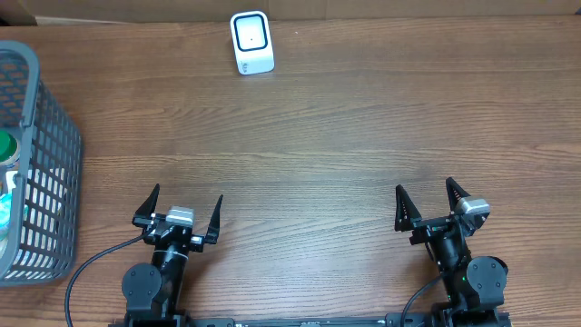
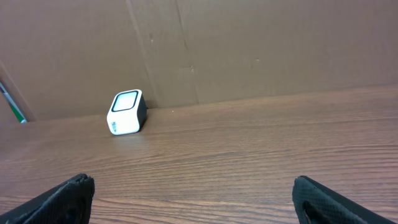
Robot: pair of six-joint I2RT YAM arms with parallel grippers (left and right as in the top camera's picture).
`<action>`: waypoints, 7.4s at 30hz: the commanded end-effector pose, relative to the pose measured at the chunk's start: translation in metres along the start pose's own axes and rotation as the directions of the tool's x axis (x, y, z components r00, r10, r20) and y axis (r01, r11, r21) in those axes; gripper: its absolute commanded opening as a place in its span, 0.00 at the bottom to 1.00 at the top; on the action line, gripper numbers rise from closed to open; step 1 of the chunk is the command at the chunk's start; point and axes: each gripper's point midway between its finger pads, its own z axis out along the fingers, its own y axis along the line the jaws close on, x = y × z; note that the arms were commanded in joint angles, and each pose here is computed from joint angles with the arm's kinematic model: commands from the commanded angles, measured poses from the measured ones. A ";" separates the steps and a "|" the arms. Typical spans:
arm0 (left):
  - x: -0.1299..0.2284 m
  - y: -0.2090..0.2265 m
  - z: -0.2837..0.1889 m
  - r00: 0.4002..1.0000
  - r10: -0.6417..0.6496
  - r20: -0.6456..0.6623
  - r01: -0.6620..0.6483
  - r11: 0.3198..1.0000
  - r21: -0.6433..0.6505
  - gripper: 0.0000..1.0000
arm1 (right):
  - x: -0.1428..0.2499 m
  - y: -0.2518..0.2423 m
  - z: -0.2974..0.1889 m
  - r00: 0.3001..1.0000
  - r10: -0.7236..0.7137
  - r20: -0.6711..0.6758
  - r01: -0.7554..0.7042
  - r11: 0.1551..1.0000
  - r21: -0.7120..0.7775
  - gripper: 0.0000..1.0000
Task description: Scan the item barcode
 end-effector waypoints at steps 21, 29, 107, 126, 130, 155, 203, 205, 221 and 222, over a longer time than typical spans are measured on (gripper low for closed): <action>0.000 0.001 0.000 1.000 -0.011 0.004 0.011 1.000 -0.006 0.99 | 0.002 0.000 0.000 1.000 0.002 0.003 -0.002 1.000 0.001 1.00; 0.000 0.001 0.000 1.000 -0.011 0.004 0.011 1.000 -0.006 1.00 | 0.002 0.000 0.000 1.000 0.002 0.003 -0.002 1.000 0.001 1.00; -0.166 0.012 0.031 0.849 -0.206 -0.487 0.297 0.948 0.117 1.00 | 0.002 0.000 0.000 1.000 0.002 0.003 -0.002 1.000 0.001 1.00; -0.185 0.083 0.094 0.621 -0.449 -0.643 0.391 0.888 -0.243 1.00 | 0.002 0.000 0.000 1.000 0.002 0.003 -0.002 1.000 0.001 1.00; -0.212 0.147 0.072 0.620 -0.628 -0.470 0.453 0.776 -0.440 1.00 | 0.002 0.000 0.000 1.000 0.002 0.003 -0.002 1.000 0.001 1.00; -0.025 0.341 -0.102 0.212 -0.972 0.105 0.144 -0.076 -0.987 0.96 | 0.002 0.000 0.000 1.000 0.002 0.003 -0.002 1.000 0.001 1.00; 0.144 0.349 -0.063 0.047 -0.992 -0.119 0.028 0.120 -0.992 0.05 | 0.002 0.000 0.000 1.000 0.002 0.003 -0.002 1.000 0.001 1.00; 0.132 0.353 -0.063 0.076 -0.991 -0.114 0.040 0.117 -0.992 0.04 | 0.002 0.000 0.000 1.000 0.002 0.003 -0.002 1.000 0.001 1.00; -0.038 0.364 -0.064 0.432 -0.901 0.043 0.313 0.104 -0.944 0.05 | 0.002 0.000 0.000 1.000 0.002 0.003 -0.002 1.000 0.001 1.00; -0.036 0.363 -0.065 0.430 -0.903 0.027 0.304 0.116 -0.946 0.17 | 0.002 0.000 0.000 1.000 0.002 0.003 -0.002 1.000 0.001 1.00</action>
